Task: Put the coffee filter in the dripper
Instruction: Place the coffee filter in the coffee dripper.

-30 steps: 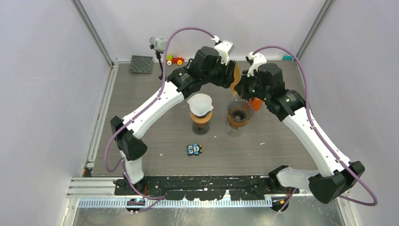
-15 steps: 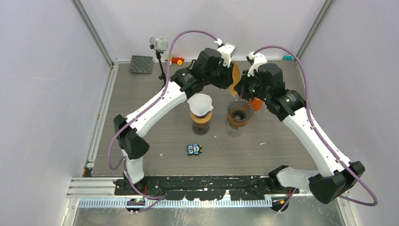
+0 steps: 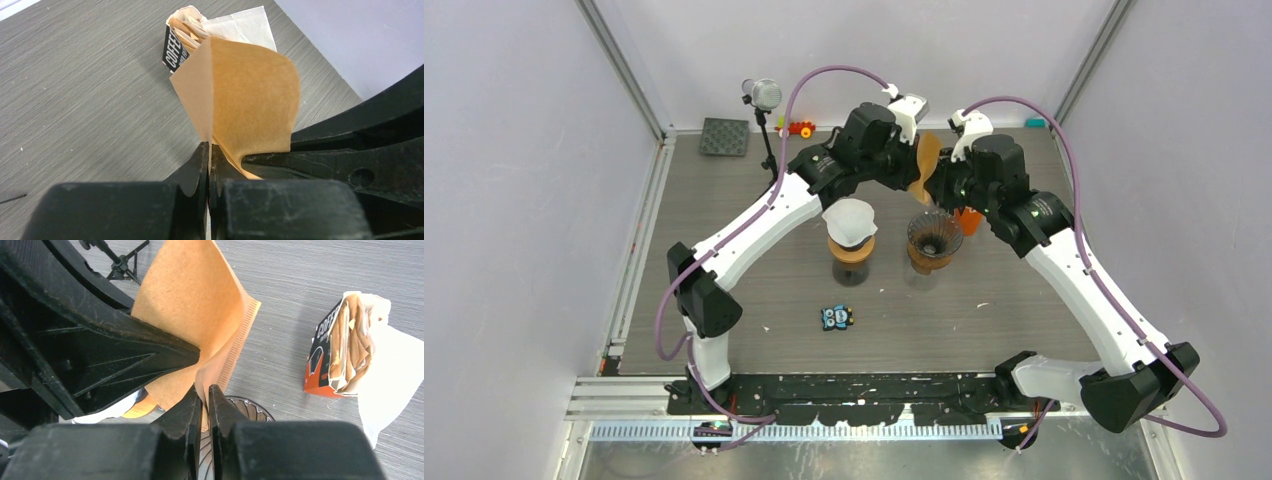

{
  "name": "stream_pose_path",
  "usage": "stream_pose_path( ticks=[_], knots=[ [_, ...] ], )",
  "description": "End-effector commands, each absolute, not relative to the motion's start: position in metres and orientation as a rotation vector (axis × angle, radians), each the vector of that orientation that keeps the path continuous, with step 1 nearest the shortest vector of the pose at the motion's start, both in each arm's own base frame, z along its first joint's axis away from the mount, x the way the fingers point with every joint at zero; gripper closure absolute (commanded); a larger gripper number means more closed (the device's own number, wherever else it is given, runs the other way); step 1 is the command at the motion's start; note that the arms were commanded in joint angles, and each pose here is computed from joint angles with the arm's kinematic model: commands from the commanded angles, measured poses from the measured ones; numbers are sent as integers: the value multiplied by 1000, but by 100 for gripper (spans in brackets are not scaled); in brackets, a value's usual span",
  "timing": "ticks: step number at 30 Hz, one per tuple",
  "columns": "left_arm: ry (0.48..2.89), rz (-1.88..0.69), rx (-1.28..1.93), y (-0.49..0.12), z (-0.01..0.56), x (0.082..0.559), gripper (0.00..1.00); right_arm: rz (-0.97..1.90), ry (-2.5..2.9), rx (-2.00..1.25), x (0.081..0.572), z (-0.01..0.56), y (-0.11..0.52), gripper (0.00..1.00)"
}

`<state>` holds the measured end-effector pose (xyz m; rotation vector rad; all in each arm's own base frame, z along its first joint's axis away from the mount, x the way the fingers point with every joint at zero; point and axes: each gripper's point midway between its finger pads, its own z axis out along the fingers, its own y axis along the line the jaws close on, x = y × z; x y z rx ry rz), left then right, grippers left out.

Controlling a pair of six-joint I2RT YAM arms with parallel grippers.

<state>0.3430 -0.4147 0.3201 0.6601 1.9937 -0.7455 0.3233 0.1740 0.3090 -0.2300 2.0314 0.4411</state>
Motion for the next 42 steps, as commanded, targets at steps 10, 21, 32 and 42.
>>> stream_pose_path(
  ticks=[10,21,32,42],
  knots=[
    [1936,-759,667,-410,342,336,100,358,1923,-219,321,344,156,65],
    [1943,-771,680,-410,338,332,100,364,1939,-220,330,345,163,60],
    [1938,-796,677,-413,343,329,100,334,1975,-214,341,336,164,60],
    [1917,-805,687,-413,351,327,100,289,1987,-225,345,329,161,64]
  ],
)
